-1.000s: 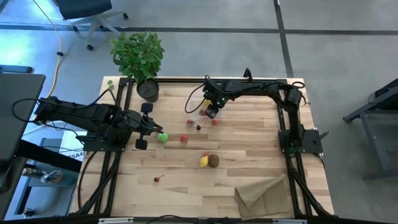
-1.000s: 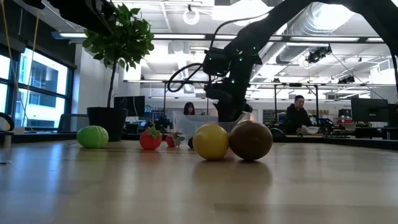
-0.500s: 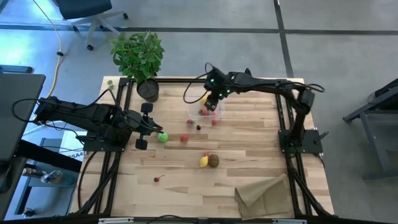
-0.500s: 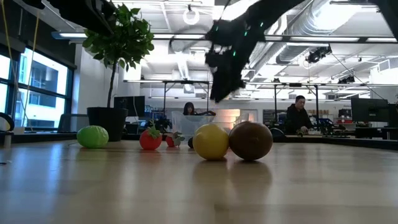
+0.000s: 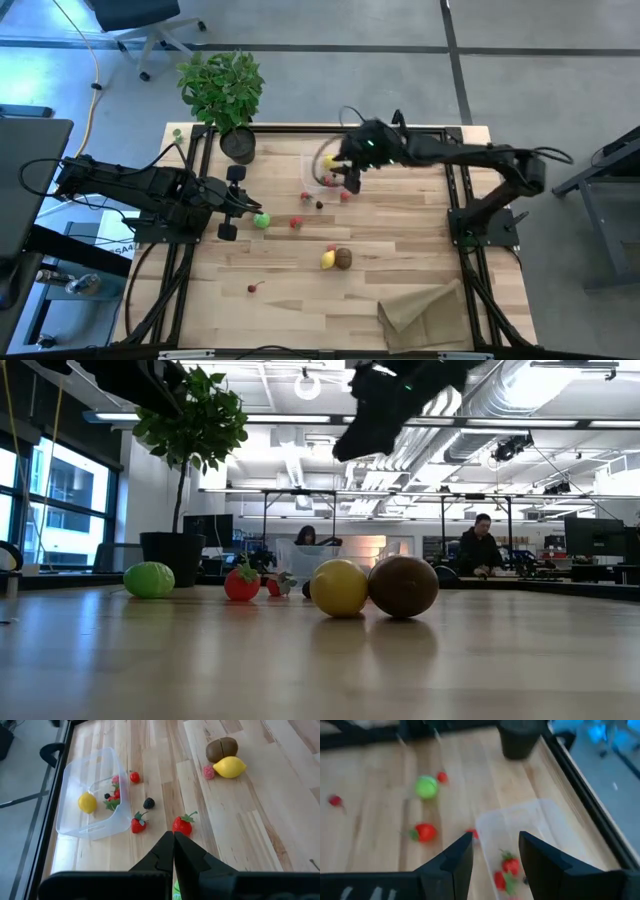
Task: Pick and placing Produce into tupperware
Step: Put the top right cherry into the transparent bin
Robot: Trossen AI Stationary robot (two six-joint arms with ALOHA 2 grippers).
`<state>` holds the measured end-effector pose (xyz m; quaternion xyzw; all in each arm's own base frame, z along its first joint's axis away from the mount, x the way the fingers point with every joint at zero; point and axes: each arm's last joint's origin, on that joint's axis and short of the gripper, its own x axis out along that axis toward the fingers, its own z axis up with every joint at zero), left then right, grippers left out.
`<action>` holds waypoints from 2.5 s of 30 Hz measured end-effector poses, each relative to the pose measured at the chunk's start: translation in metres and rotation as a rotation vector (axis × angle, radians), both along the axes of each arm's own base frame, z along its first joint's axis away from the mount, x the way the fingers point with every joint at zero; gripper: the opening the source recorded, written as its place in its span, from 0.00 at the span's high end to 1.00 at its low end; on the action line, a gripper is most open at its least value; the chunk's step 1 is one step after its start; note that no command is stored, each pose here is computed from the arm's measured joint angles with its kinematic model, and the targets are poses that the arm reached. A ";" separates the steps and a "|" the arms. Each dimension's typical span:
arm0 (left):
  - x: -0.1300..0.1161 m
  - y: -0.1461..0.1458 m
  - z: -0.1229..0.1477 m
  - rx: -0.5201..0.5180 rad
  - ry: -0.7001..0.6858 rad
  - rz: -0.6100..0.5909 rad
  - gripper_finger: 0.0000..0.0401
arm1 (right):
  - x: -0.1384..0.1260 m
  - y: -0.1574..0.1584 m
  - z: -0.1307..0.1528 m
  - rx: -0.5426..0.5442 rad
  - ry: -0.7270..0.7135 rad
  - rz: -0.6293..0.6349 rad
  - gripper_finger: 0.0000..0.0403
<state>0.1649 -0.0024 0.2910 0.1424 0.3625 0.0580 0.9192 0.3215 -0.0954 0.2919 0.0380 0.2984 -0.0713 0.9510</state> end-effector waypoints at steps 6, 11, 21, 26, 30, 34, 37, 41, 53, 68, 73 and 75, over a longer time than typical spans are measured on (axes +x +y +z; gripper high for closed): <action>0.000 0.000 0.000 0.000 0.000 0.000 0.99 | -0.038 0.034 -0.052 -0.017 -0.147 0.058 0.63; 0.000 0.000 0.000 0.000 0.000 0.000 0.99 | -0.061 0.057 -0.093 -0.064 -0.126 0.050 0.63; 0.000 0.000 0.000 0.000 0.000 0.000 0.99 | -0.075 0.077 -0.146 -0.090 -0.060 0.056 0.63; 0.000 0.000 0.000 0.000 0.000 0.000 0.99 | -0.063 0.072 -0.160 -0.085 -0.011 0.042 0.63; 0.000 0.000 0.000 0.000 0.000 0.000 0.99 | -0.052 0.064 -0.170 -0.075 0.030 0.012 0.63; 0.000 0.000 0.000 0.000 0.000 0.000 0.99 | -0.040 0.057 -0.173 -0.071 0.042 -0.009 0.63; 0.000 0.000 0.000 0.000 0.000 0.000 0.99 | -0.035 0.053 -0.175 -0.058 0.053 -0.045 0.63; 0.000 0.000 0.000 0.000 0.000 0.000 0.99 | -0.033 0.049 -0.176 -0.056 0.060 -0.076 0.63; 0.000 0.000 0.000 0.000 0.000 0.000 0.99 | -0.036 0.038 -0.176 -0.066 0.065 -0.133 0.63; 0.000 0.000 0.000 0.000 0.000 -0.001 0.99 | -0.034 0.035 -0.183 -0.041 0.062 -0.147 0.59; 0.000 0.000 0.000 0.000 0.000 0.000 0.99 | -0.033 0.034 -0.182 -0.041 0.044 -0.155 0.56; 0.000 0.000 0.000 0.000 0.000 0.000 0.99 | -0.033 0.034 -0.182 -0.035 0.042 -0.159 0.55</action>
